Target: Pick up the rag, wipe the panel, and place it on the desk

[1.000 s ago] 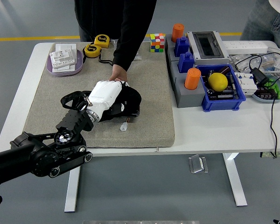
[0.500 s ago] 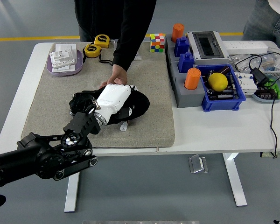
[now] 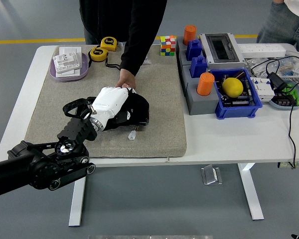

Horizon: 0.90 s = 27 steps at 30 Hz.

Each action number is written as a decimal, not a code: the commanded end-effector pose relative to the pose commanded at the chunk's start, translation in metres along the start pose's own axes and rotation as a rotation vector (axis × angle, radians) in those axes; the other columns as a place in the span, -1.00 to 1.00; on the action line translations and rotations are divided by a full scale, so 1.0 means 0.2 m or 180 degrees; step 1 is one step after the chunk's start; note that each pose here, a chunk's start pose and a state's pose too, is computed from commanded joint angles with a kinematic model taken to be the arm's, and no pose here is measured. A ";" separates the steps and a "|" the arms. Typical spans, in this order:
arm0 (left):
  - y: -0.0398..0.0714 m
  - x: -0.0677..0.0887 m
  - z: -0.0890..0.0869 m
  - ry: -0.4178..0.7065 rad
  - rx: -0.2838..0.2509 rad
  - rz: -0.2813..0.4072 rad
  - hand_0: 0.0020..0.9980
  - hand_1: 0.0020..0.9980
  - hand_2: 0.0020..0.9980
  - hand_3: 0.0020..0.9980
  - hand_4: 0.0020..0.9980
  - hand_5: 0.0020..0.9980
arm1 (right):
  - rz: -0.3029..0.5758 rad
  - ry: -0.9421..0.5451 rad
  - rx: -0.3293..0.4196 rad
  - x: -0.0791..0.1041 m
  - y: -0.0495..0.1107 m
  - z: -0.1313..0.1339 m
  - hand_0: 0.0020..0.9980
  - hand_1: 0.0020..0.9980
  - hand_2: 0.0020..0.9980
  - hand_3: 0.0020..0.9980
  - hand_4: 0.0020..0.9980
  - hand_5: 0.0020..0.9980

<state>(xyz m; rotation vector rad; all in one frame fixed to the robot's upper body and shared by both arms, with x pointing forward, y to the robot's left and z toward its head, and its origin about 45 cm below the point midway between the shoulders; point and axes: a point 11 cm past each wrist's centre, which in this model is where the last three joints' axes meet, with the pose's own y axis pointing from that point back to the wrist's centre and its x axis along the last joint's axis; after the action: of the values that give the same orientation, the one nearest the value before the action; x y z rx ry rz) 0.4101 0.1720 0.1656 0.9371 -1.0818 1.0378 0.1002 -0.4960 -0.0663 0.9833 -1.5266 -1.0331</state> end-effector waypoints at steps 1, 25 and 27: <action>0.00 0.00 -0.01 -0.0004 0.0014 -0.0001 -0.62 -0.73 -0.05 -0.11 -0.47 -1.00 | 0.0001 -0.0003 0.0000 0.00 0.00 0.00 0.51 0.13 0.40 0.19 1.00 0.08; 0.07 0.07 -0.34 -0.0149 0.0397 0.0098 -0.62 -0.73 -0.06 -0.11 -0.47 -1.00 | -0.0011 -0.0043 -0.0023 -0.01 -0.01 0.03 0.51 0.13 0.40 0.19 1.00 0.08; 0.08 0.07 -0.37 -0.0181 0.0418 0.0088 -0.62 -0.73 -0.05 -0.11 -0.47 -1.00 | -0.0012 -0.0049 -0.0027 -0.01 -0.01 0.03 0.51 0.13 0.40 0.19 1.00 0.08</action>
<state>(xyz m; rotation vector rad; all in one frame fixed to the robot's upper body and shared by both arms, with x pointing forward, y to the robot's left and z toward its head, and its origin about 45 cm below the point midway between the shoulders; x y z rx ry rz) 0.4136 0.2479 0.1640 1.0652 -1.0862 1.1212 0.0948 -0.4935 -0.0690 0.9747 -1.5324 -1.0512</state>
